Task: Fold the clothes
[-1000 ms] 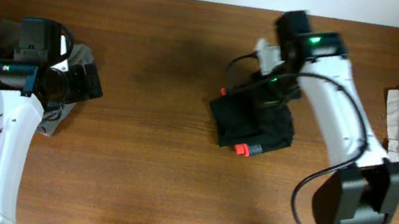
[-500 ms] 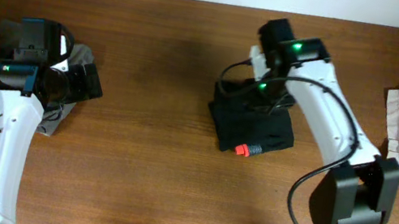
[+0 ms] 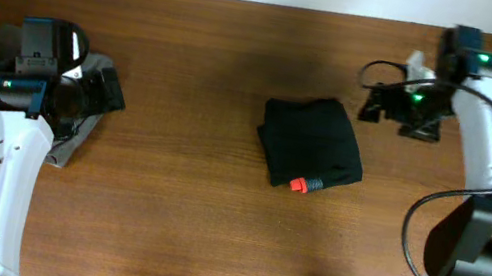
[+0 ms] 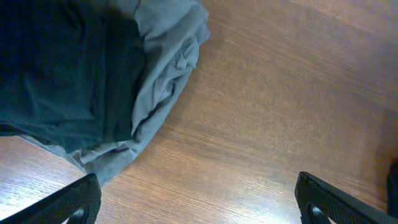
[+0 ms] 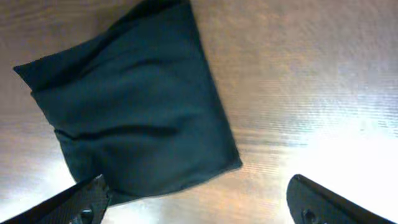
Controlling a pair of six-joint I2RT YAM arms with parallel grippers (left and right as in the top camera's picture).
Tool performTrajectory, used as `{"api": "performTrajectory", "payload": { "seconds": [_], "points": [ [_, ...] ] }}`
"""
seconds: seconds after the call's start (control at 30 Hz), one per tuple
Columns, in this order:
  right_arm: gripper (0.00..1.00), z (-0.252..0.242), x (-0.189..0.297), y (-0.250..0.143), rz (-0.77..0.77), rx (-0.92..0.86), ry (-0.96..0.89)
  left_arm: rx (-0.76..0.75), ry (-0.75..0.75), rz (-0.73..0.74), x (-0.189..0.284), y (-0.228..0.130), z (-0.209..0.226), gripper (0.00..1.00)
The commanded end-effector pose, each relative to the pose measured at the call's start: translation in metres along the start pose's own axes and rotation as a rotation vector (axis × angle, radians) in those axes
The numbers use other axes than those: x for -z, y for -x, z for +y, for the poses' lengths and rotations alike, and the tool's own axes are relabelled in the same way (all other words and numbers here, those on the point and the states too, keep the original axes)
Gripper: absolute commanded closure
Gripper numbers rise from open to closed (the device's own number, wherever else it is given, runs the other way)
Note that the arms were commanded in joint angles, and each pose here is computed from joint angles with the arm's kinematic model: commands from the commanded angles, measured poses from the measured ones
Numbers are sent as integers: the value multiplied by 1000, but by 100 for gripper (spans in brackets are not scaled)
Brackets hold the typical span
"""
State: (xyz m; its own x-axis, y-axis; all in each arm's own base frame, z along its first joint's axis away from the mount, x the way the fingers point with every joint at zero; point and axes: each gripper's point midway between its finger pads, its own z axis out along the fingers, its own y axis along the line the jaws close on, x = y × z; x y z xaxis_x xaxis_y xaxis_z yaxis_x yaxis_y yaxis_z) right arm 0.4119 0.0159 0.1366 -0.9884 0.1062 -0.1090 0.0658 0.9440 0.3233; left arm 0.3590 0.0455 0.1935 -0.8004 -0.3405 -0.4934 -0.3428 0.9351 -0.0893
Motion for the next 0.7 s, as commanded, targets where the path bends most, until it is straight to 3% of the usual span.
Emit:
{"api": "performTrajectory", "payload": {
  "seconds": [0.0, 0.23, 0.47, 0.67],
  "points": [
    [4, 1, 10, 2, -10, 5, 58, 10, 8, -43, 10, 9, 2, 0],
    [5, -13, 14, 5, -28, -55, 56, 27, -148, -24, 11, 8, -26, 1],
    [5, -20, 18, 6, -38, -85, 75, -45, -549, 32, 8, 2, -116, 1],
    [4, -15, 16, 0, -10, -74, 72, -20, -653, 259, -29, -48, -191, 1]
  ]
}}
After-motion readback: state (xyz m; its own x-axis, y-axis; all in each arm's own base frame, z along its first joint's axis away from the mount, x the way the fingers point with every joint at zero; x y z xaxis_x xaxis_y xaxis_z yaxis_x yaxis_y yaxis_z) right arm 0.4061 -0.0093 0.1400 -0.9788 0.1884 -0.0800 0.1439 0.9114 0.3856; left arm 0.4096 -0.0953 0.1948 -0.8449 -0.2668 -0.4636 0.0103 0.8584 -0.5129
